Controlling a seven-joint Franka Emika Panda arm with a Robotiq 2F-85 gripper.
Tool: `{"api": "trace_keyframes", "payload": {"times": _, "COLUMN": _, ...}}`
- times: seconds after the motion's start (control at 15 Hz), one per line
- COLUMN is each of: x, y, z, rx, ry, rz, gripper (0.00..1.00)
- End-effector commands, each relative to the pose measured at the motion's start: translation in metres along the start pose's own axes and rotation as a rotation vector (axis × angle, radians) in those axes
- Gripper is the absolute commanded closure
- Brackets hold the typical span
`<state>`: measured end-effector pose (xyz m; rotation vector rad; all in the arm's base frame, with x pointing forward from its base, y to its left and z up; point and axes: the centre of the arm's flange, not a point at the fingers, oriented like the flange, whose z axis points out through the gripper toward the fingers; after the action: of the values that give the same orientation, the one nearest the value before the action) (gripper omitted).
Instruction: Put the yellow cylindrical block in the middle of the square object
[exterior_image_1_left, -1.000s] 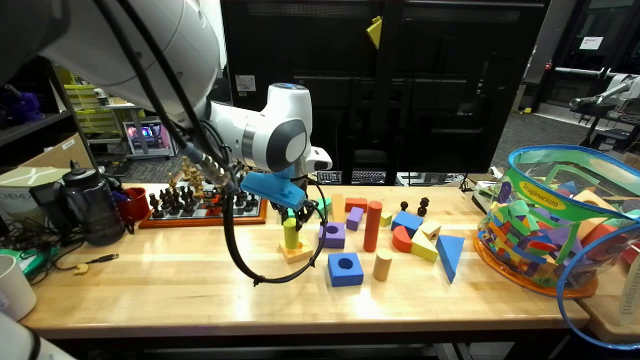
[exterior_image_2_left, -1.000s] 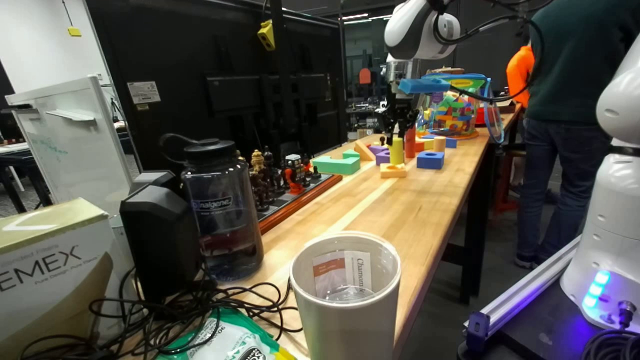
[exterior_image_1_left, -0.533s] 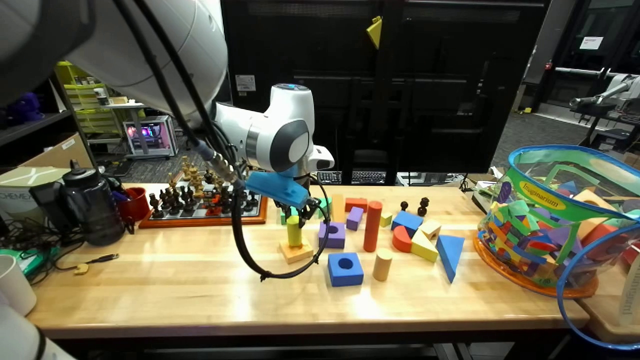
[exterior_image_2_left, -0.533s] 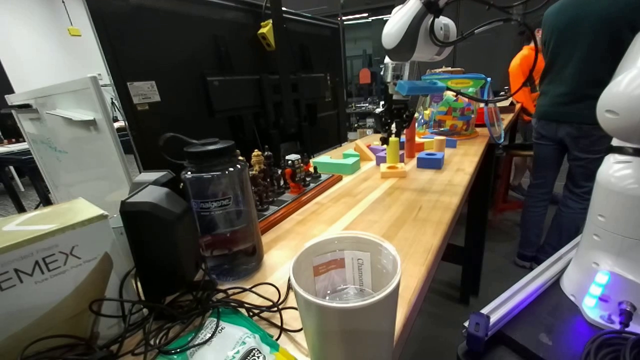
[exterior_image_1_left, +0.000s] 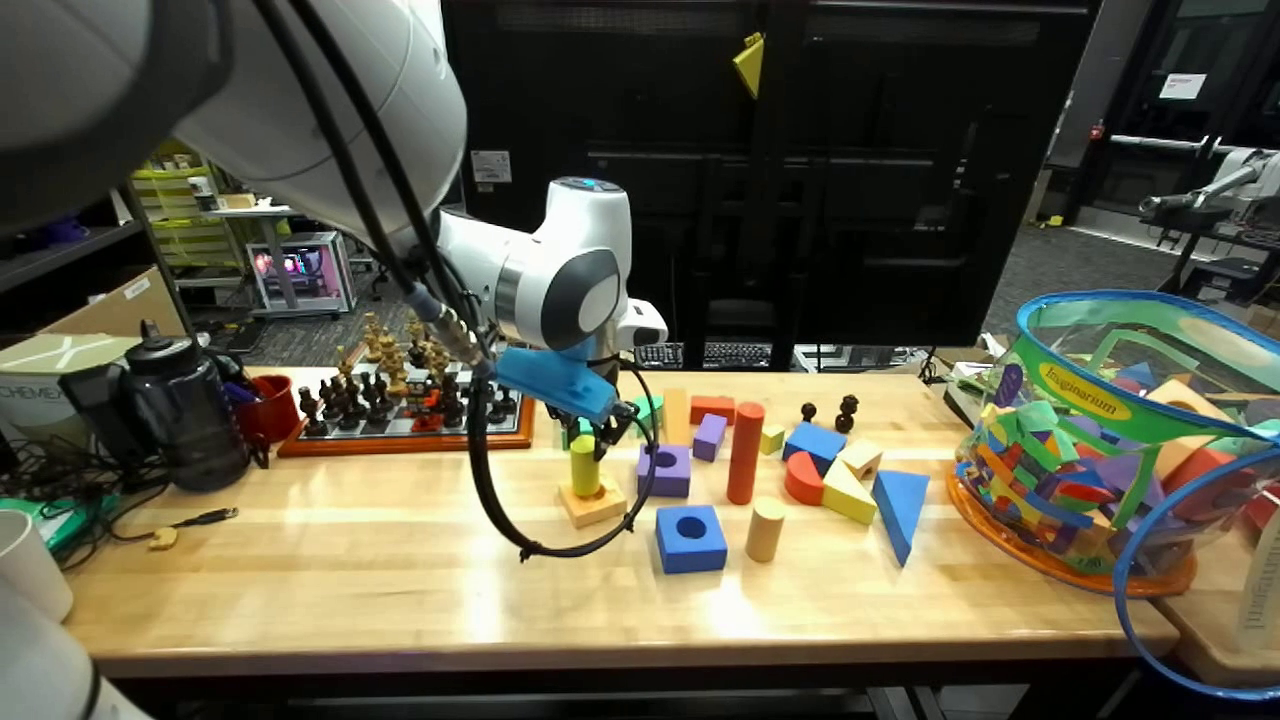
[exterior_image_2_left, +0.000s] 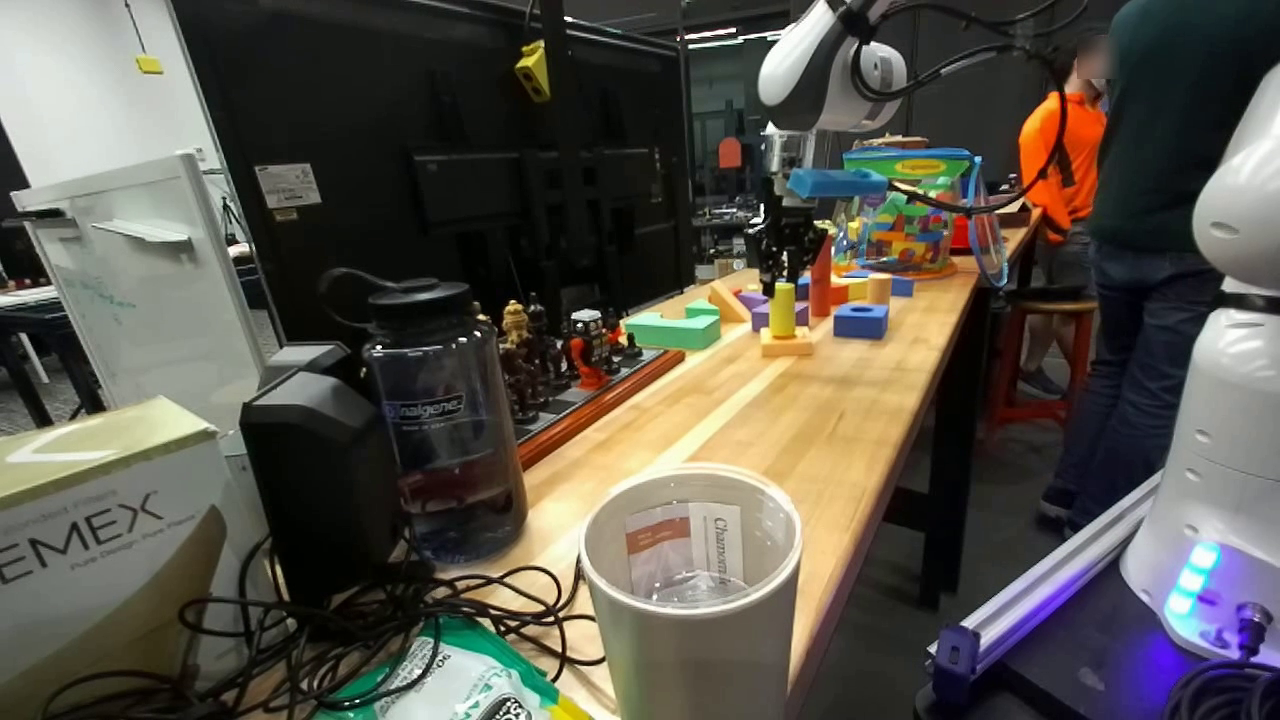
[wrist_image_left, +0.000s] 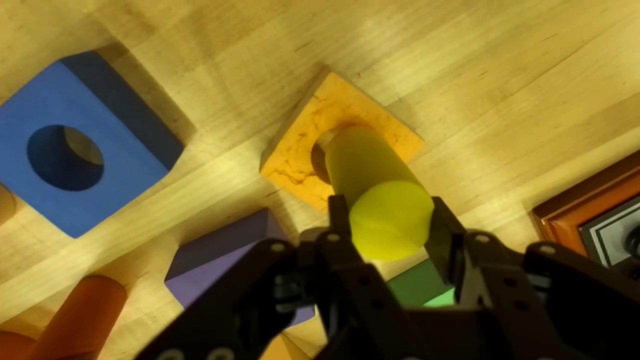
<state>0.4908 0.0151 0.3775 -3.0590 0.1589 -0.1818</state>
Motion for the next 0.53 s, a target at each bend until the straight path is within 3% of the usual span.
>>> {"api": "trace_keyframes", "payload": {"times": 0.0, "x": 0.0035, "y": 0.0014, "z": 0.0021, "rx": 0.032, "ry": -0.002, "rz": -0.006, "gripper": 0.84}}
{"api": "trace_keyframes", "payload": {"times": 0.47, "x": 0.0030, "y": 0.0057, "z": 0.0002, "rx": 0.044, "ry": 0.003, "rz": 0.009, "gripper": 0.84}}
